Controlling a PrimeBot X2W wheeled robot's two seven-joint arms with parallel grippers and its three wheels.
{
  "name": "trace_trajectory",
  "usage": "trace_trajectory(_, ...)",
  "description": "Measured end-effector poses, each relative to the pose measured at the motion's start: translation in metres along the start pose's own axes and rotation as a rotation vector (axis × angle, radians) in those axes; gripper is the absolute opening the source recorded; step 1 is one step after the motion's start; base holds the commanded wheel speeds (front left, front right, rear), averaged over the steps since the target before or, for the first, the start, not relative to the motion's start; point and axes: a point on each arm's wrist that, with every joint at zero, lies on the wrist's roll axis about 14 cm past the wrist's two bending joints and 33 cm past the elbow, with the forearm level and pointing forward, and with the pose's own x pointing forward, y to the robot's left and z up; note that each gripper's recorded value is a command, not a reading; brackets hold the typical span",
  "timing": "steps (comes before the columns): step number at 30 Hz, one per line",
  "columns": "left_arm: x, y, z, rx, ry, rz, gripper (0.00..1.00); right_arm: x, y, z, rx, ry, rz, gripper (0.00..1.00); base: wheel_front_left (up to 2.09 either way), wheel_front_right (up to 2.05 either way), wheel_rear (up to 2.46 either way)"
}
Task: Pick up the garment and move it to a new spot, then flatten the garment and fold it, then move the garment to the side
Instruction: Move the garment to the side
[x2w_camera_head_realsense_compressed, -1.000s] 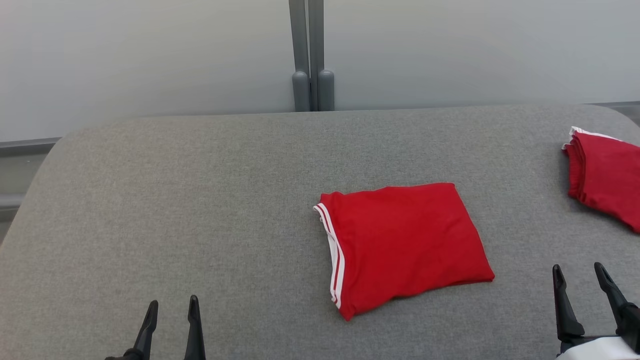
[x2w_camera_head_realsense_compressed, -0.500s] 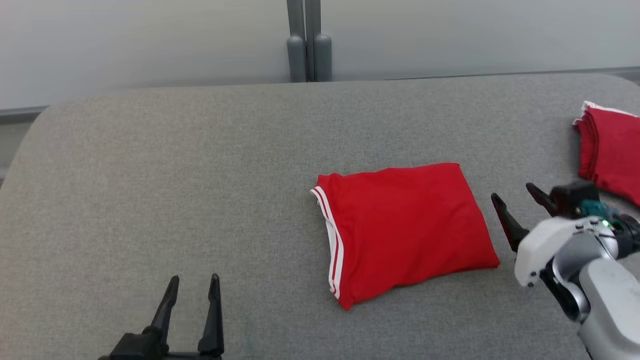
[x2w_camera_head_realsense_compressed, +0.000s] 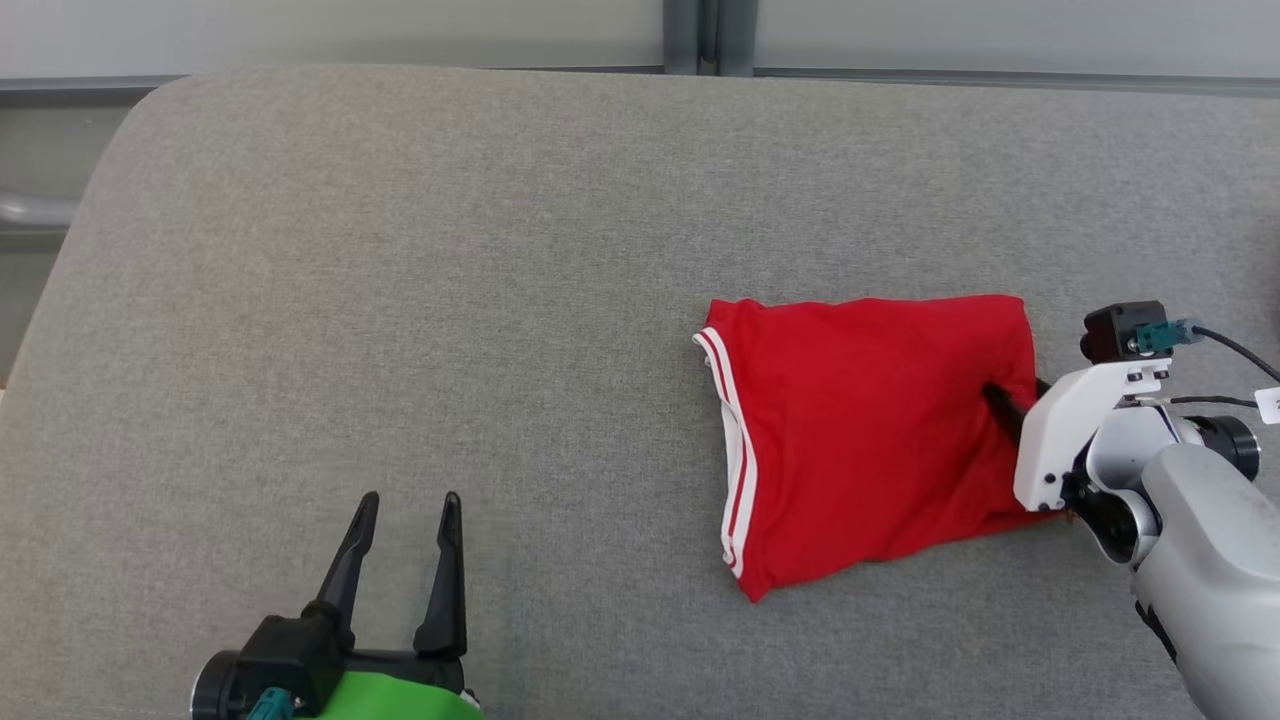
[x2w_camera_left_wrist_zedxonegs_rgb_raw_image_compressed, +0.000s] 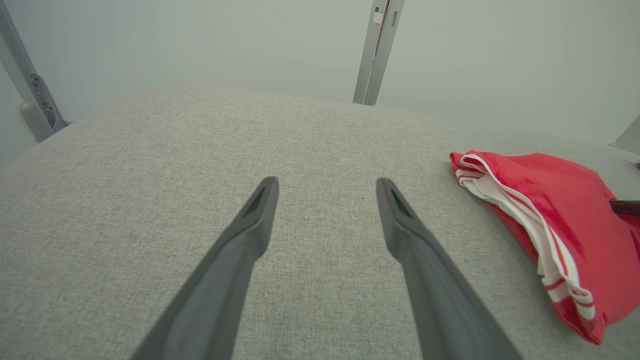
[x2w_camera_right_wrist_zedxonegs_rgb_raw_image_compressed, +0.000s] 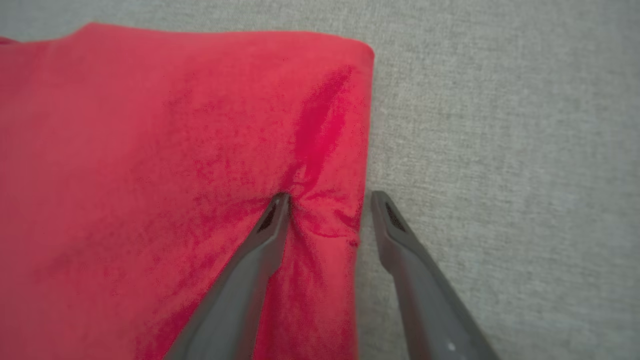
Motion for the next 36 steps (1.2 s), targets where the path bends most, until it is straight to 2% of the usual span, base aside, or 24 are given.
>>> trace_trajectory(3,-0.001,0.006,0.001,0.004,-0.003,0.022,1.00,0.004,0.001,0.027,0.018,-0.097,0.013,0.00,0.00,0.00,0.00)
trace_trajectory(5,0.001,0.005,0.001,0.007,-0.003,0.017,1.00,-0.001,-0.015,0.060,0.013,-0.194,-0.020,0.00,0.00,0.00,0.00)
trace_trajectory(8,0.005,0.000,-0.001,0.015,0.002,-0.005,1.00,-0.018,-0.051,0.107,-0.019,-0.302,-0.105,0.00,0.00,0.00,0.00)
trace_trajectory(12,0.018,-0.013,-0.005,0.029,0.013,-0.065,1.00,-0.048,-0.107,0.135,-0.017,-0.378,-0.243,0.00,0.00,0.00,0.00)
trace_trajectory(17,0.034,-0.041,-0.014,0.021,0.033,-0.162,1.00,-0.096,-0.181,0.137,-0.010,-0.429,-0.436,0.00,0.00,0.00,0.00)
trace_trajectory(20,0.037,-0.062,-0.025,0.037,0.062,-0.238,1.00,-0.120,-0.210,0.132,-0.067,-0.414,-0.530,0.00,0.00,0.00,0.00)
trace_trajectory(26,0.039,-0.085,-0.042,0.022,0.108,-0.314,1.00,-0.132,-0.232,0.122,-0.030,-0.429,-0.604,0.00,0.00,0.00,0.00)
trace_trajectory(30,0.042,-0.088,-0.048,0.018,0.125,-0.322,1.00,-0.134,-0.243,0.118,0.000,-0.452,-0.641,0.00,0.00,0.00,0.00)
trace_trajectory(31,0.042,-0.086,-0.051,0.020,0.131,-0.319,1.00,-0.139,-0.249,0.117,0.003,-0.467,-0.662,0.41,0.00,0.00,0.00)
trace_trajectory(32,0.043,-0.085,-0.051,0.021,0.134,-0.315,1.00,-0.144,-0.255,0.114,-0.002,-0.468,-0.686,1.00,0.00,0.00,0.00)
trace_trajectory(36,0.044,-0.078,-0.049,0.027,0.125,-0.288,1.00,-0.166,-0.274,0.107,-0.043,-0.484,-0.765,1.00,0.00,0.00,0.00)
